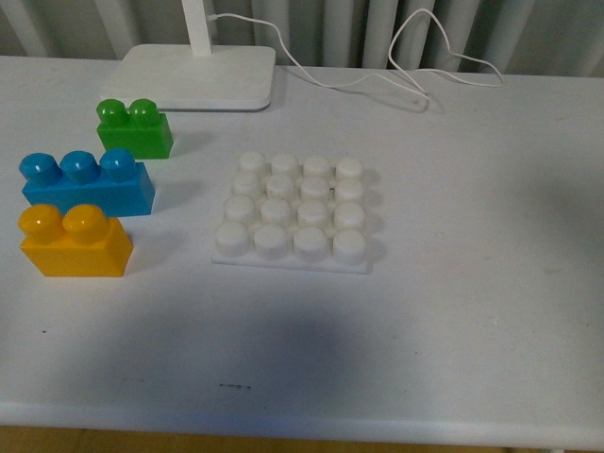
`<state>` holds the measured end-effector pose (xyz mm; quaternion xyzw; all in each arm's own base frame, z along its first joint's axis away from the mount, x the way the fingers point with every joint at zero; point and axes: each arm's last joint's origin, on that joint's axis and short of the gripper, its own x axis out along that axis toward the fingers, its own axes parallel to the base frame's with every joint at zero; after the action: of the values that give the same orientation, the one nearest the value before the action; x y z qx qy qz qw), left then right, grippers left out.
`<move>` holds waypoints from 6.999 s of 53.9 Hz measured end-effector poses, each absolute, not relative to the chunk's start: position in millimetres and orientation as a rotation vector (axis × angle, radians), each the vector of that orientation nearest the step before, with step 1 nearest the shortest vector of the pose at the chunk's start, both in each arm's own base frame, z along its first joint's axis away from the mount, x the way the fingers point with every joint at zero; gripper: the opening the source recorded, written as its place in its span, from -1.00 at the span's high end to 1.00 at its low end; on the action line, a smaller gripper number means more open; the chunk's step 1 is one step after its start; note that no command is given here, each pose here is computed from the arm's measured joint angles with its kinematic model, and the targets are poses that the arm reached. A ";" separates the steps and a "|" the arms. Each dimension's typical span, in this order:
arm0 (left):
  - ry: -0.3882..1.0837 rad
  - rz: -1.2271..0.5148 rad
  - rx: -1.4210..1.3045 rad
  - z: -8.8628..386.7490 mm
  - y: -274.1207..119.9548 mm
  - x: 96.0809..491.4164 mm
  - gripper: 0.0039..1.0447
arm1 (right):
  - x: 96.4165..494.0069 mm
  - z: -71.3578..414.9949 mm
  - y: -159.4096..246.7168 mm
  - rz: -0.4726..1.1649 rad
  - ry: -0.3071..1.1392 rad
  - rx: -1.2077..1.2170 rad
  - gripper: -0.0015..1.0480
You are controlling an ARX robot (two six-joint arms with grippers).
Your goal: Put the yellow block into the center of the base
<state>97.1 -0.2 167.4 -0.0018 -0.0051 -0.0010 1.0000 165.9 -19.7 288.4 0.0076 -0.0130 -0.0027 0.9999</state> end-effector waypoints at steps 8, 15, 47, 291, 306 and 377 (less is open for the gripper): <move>-0.010 -0.002 -0.004 167.4 -0.2 97.1 -0.89 | 156.7 254.0 -14.8 -0.009 0.005 0.010 0.23; -0.010 -0.002 -0.004 167.4 -0.2 97.1 -0.89 | 148.2 233.7 -8.6 -0.029 0.012 0.006 0.67; -0.010 -0.002 -0.004 167.4 -0.2 97.1 -0.89 | 123.0 189.0 -0.4 -0.003 0.003 0.001 0.98; 0.666 0.001 -0.017 113.1 -69.7 240.7 -0.89 | 97.6 165.4 -0.1 0.000 -0.002 0.000 -0.82; 0.677 0.005 -0.006 107.9 -70.4 241.6 -0.89 | 97.6 165.4 -0.1 0.000 -0.002 0.000 -0.82; 0.644 -0.080 -0.070 163.5 -95.5 223.7 -0.26 | 97.6 165.4 -0.1 -0.001 -0.002 0.000 -0.82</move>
<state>223.7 -95.5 163.5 -0.0346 0.3162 -0.0395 0.9472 97.6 -0.1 165.4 0.0001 -0.0012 -0.0004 1.0000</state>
